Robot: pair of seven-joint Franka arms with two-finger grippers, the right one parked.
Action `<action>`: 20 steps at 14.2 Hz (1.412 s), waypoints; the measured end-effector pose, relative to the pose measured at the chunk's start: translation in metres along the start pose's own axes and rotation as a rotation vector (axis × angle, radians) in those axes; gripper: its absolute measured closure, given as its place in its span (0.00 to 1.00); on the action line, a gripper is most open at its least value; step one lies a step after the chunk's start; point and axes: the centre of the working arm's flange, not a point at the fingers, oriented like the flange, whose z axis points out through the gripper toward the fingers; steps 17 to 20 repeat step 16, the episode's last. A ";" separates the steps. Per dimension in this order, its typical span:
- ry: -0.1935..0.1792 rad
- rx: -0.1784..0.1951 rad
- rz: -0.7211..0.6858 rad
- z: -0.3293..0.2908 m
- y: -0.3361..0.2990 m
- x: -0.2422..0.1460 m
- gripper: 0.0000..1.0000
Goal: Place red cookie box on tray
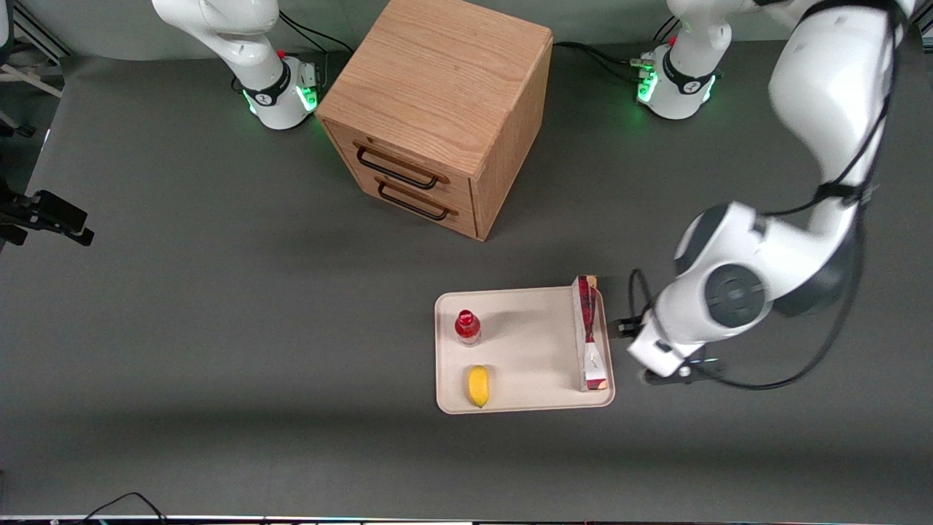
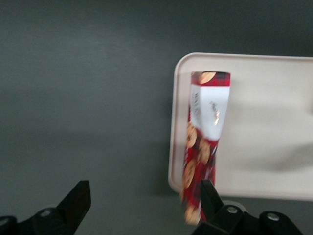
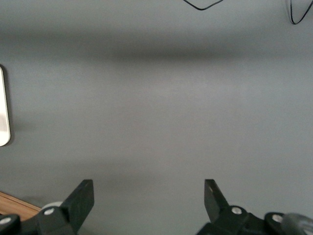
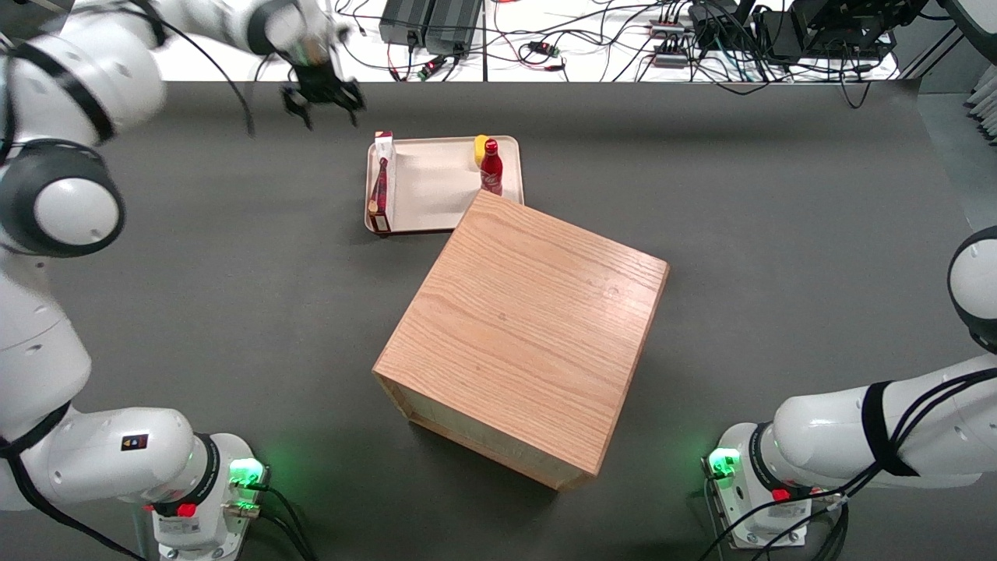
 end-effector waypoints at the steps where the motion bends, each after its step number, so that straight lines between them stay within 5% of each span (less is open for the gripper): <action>1: -0.014 0.018 0.022 -0.035 -0.028 -0.009 0.00; 7: -0.084 0.056 0.131 -0.175 -0.147 -0.104 0.00; 12: -0.059 0.039 0.148 -0.208 -0.167 -0.187 0.00; 16: -0.045 -0.021 0.154 -0.211 -0.166 -0.183 0.00; 20: -0.045 -0.021 0.154 -0.211 -0.166 -0.183 0.00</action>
